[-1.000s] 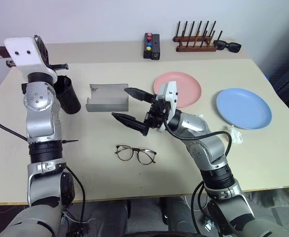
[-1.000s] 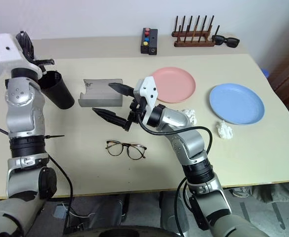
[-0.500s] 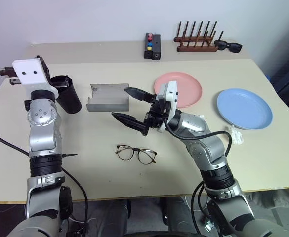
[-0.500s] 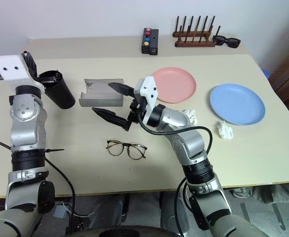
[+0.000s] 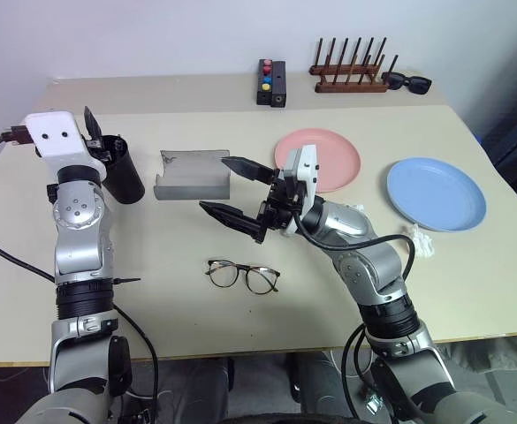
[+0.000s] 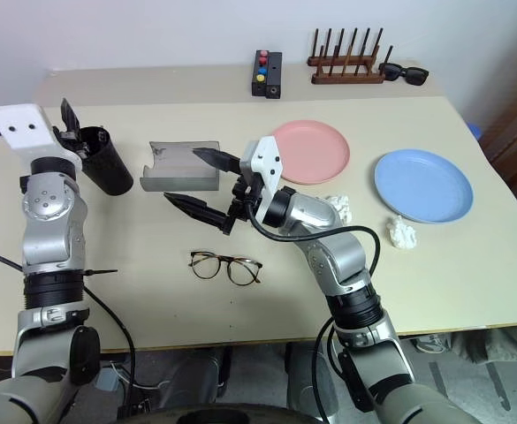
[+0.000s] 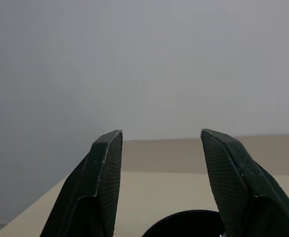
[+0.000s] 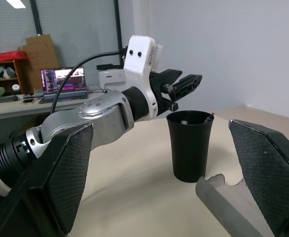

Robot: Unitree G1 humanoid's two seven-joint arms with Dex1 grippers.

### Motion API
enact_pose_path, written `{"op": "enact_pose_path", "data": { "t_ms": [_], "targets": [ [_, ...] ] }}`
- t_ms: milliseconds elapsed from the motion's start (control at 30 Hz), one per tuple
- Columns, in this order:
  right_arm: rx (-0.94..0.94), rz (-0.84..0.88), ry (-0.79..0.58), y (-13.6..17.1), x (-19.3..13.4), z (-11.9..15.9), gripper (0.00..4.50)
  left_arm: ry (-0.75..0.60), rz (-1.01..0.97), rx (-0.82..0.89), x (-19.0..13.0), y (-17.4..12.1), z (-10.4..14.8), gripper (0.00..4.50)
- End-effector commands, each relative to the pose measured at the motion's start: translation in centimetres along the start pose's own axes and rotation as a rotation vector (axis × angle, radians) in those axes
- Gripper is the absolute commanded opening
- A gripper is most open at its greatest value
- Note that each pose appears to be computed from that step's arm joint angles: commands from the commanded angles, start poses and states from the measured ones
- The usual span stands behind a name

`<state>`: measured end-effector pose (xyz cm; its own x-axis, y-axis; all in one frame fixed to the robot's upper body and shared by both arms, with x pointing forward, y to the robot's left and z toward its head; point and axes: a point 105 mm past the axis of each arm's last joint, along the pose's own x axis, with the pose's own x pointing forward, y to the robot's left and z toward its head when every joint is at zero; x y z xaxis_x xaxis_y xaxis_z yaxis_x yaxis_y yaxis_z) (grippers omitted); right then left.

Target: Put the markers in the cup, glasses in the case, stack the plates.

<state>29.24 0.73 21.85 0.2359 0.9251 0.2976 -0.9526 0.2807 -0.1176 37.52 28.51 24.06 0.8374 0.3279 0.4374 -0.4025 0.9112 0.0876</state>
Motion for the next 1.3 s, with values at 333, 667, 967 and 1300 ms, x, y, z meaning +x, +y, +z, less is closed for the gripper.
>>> {"op": "enact_pose_path", "data": {
  "t_ms": [333,667,967,1300],
  "targets": [
    [-0.06,0.007,-0.022,-0.2,-0.2,1.3,4.5,-0.054,-0.712,-0.106,-1.9,-7.5,5.7,4.41],
    [-0.069,-0.02,-0.013,-0.6,-0.8,1.2,4.5,0.427,-1.119,0.157,-5.5,-8.9,-0.9,4.41],
    [-0.066,-0.026,-0.017,-0.3,-0.8,1.1,4.5,0.699,-1.127,0.279,-4.2,-6.2,-6.3,4.41],
    [-0.06,-0.016,-0.016,0.0,-0.8,1.1,4.5,0.763,-1.189,0.287,-4.6,-6.3,-8.5,4.41]
  ]
}}
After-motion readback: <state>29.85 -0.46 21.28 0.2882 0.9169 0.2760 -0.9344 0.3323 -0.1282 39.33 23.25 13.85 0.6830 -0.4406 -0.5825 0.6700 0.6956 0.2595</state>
